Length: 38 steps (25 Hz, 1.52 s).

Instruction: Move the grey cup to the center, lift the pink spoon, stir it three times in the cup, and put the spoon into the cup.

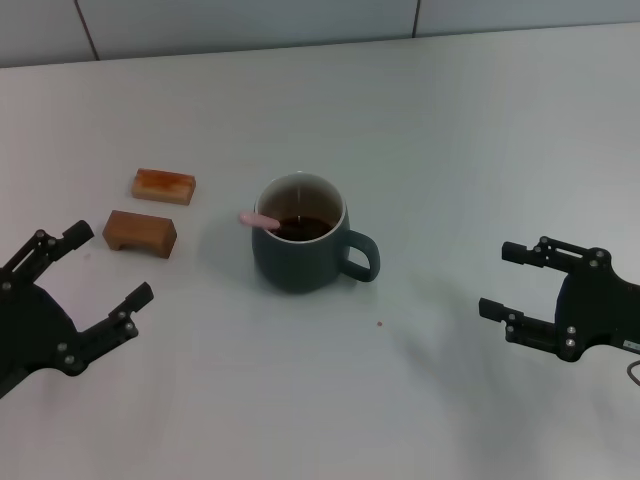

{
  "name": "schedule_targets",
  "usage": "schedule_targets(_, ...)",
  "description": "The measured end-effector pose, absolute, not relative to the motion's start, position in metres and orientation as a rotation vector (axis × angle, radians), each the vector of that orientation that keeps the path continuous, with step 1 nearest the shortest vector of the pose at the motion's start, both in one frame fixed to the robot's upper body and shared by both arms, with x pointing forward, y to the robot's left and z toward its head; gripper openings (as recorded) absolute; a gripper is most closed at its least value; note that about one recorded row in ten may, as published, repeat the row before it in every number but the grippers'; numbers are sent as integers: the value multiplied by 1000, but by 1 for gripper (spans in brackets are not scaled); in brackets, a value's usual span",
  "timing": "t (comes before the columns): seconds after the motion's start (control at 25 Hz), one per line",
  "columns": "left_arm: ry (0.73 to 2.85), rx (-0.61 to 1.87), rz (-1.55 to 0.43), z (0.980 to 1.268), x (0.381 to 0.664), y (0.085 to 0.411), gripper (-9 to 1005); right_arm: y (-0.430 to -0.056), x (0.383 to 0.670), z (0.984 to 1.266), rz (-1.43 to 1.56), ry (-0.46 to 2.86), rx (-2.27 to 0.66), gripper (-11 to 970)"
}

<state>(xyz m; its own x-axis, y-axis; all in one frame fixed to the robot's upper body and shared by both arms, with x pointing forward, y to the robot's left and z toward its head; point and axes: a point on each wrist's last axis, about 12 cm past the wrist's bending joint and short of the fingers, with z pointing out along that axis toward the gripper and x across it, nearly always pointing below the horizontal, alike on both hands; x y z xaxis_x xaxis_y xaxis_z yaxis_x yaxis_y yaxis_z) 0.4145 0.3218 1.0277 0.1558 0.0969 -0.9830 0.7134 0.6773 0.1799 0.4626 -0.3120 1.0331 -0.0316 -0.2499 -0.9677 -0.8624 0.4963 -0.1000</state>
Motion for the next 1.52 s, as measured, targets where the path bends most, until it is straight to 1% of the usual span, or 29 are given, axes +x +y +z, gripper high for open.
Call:
schedule_targets(0.08,1367,748,-499,1028,415,323,825,-312,463,1033,652,1565,-992,691)
schedule_targets(0.28,1382,748,-491,1027,416,324,860,-313,462,1033,652,1566,-992,691)
schedule_targets(1.52,1409,781,-545,1019,404,317,859,-313,460,1034,649,1551,-1001,690)
